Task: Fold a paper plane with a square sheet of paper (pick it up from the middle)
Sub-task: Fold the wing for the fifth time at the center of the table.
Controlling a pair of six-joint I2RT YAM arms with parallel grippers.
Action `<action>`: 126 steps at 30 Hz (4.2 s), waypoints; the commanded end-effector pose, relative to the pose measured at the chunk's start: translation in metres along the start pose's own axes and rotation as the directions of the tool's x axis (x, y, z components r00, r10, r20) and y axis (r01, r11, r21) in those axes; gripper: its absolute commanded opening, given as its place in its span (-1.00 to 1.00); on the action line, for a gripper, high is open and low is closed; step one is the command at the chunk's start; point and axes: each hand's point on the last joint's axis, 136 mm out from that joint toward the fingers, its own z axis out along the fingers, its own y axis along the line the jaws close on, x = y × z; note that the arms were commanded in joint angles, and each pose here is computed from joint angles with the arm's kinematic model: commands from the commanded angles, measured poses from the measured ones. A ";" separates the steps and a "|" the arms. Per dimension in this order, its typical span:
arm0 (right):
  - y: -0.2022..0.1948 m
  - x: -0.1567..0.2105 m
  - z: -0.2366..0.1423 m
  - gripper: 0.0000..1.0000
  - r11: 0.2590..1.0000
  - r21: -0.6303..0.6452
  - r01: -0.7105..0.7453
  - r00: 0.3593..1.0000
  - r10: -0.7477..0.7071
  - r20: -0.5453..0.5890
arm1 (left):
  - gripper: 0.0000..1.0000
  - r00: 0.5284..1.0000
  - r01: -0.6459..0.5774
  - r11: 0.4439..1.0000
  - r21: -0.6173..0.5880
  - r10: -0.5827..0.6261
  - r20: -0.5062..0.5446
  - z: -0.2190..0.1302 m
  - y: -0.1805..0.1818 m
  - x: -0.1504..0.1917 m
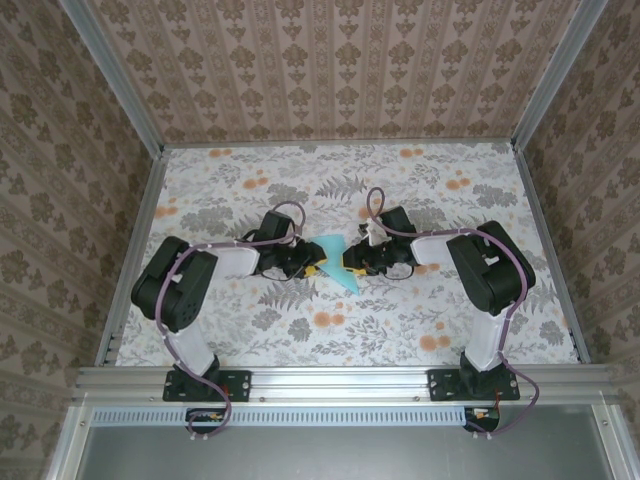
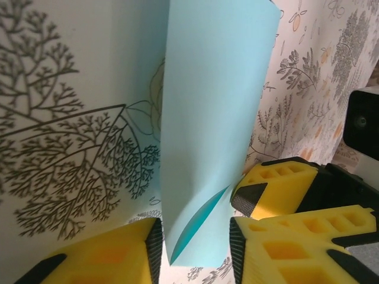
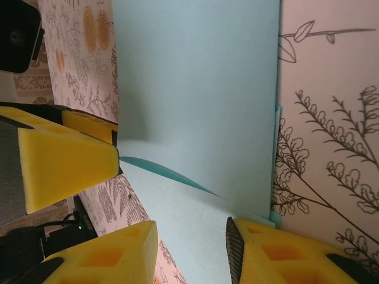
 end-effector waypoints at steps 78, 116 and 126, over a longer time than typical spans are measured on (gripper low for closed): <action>0.033 0.019 0.015 -0.81 0.406 0.530 0.745 0.431 -0.899 0.083 | -0.04 0.992 -0.052 0.997 0.049 0.046 0.121 -0.063 -0.038 -0.025; 0.027 0.031 0.047 -0.97 0.876 0.149 0.459 0.865 -0.479 0.147 | -0.29 0.987 -0.126 0.980 0.157 0.108 0.119 -0.041 -0.001 0.003; 0.022 0.025 0.047 -0.99 0.929 0.112 0.353 0.920 -0.366 0.137 | -0.32 0.988 -0.125 0.980 0.153 0.109 0.107 -0.035 0.003 0.004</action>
